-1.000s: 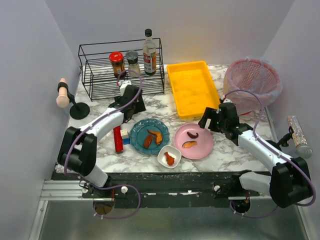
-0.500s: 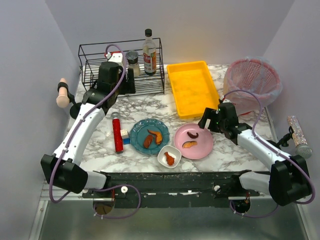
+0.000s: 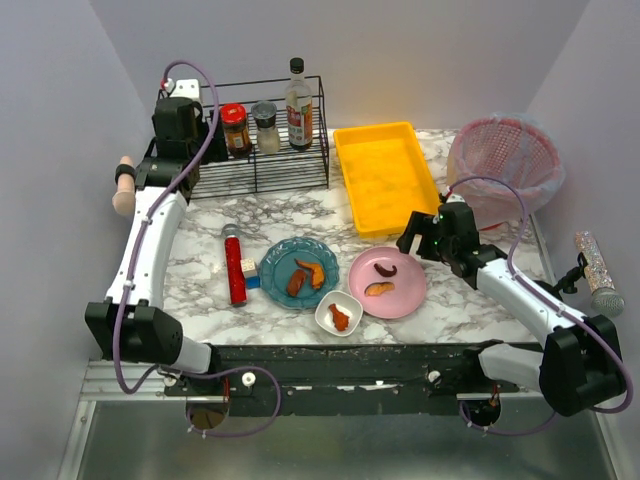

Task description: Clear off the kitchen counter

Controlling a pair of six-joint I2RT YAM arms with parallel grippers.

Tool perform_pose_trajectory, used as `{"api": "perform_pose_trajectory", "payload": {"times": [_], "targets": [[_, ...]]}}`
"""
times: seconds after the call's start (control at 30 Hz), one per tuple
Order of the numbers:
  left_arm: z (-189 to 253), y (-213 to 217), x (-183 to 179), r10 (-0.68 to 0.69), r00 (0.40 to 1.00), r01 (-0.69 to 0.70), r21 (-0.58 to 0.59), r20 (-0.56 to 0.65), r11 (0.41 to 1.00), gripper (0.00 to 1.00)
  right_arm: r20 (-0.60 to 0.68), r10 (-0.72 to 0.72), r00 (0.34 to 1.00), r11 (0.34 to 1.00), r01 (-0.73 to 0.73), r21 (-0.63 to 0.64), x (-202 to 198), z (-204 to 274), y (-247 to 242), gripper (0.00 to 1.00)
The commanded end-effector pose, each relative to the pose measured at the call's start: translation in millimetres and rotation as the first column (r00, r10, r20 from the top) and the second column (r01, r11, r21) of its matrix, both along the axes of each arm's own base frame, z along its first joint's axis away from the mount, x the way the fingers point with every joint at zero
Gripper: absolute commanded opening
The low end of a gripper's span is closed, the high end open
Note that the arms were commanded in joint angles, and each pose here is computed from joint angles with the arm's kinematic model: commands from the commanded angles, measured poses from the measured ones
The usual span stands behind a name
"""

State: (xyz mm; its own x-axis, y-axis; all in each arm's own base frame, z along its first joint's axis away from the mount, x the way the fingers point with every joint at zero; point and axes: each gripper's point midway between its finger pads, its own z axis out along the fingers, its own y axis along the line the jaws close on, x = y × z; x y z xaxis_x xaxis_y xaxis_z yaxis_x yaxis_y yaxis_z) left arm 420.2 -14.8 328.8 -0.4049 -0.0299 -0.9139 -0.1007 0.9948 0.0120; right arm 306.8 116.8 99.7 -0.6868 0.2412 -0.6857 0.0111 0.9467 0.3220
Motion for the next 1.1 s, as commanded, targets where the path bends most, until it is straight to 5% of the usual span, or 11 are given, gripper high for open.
{"api": "perform_pose_trajectory", "payload": {"times": [0.0,0.57,1.07], "targets": [[20,30,34,0.047,0.994,-0.047,-0.002,0.096,0.999,0.0,0.019,0.02,1.0,1.0,-0.02,0.004,0,11,3,0.96],[-1,56,126,-0.089,0.983,0.1,-0.063,0.158,0.993,0.0,0.015,0.007,1.0,1.0,-0.007,-0.001,-4,7,0,0.95],[-70,67,143,-0.049,0.997,0.054,-0.089,0.061,0.995,0.0,0.003,0.0,1.0,1.0,0.0,-0.006,-6,3,-2,0.95]]}}
